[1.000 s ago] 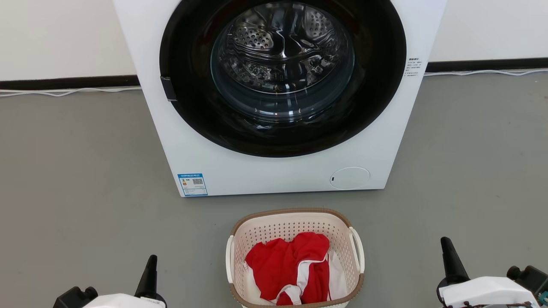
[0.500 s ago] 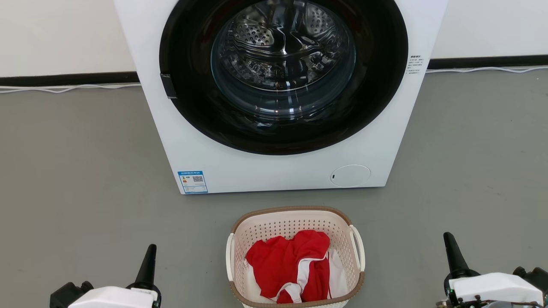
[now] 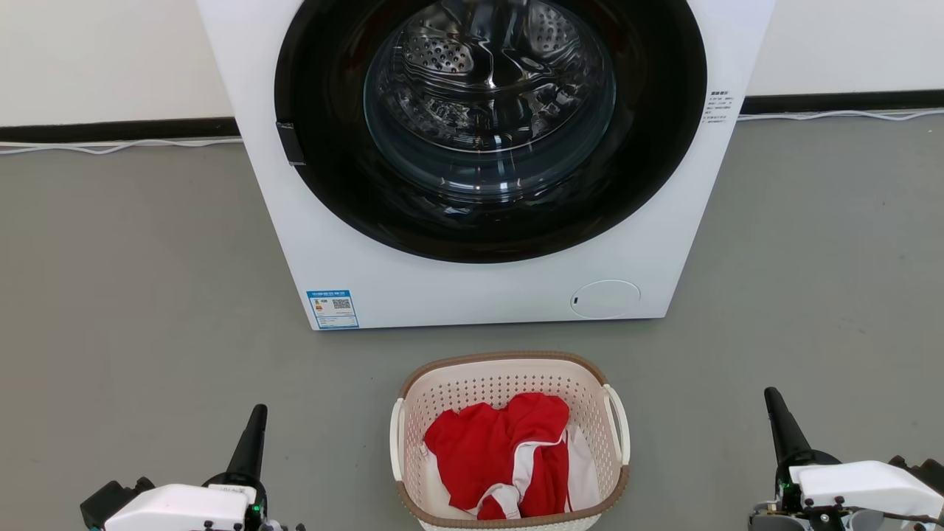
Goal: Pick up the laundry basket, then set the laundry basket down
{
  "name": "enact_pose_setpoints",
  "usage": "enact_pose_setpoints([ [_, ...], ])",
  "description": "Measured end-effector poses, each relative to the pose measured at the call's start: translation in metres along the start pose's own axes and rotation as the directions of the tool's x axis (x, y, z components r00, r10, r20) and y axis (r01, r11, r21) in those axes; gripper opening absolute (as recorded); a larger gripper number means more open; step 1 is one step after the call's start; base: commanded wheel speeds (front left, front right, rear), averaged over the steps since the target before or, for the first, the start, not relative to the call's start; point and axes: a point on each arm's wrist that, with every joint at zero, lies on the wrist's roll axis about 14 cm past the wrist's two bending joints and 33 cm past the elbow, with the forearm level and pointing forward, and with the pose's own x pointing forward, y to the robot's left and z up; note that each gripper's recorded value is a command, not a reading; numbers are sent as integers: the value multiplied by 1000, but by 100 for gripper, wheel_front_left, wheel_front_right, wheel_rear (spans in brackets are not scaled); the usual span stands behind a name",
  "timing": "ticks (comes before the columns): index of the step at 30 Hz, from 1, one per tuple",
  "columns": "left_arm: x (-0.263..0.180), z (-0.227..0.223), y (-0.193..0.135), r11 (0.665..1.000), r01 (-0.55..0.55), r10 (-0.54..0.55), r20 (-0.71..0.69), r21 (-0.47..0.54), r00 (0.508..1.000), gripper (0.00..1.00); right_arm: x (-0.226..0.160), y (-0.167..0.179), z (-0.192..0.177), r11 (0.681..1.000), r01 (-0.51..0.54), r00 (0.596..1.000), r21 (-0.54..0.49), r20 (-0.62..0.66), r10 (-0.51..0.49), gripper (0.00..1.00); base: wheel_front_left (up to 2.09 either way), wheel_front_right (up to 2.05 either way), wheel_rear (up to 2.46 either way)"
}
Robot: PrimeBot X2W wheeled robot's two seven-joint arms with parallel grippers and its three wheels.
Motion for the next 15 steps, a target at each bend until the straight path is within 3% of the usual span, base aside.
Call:
enact_pose_setpoints([
  [15,4,2,-11,988,43,-44,-8,-145,999,0,3,7,0,983,-27,1000,182,-9,29,0,0,0,0],
])
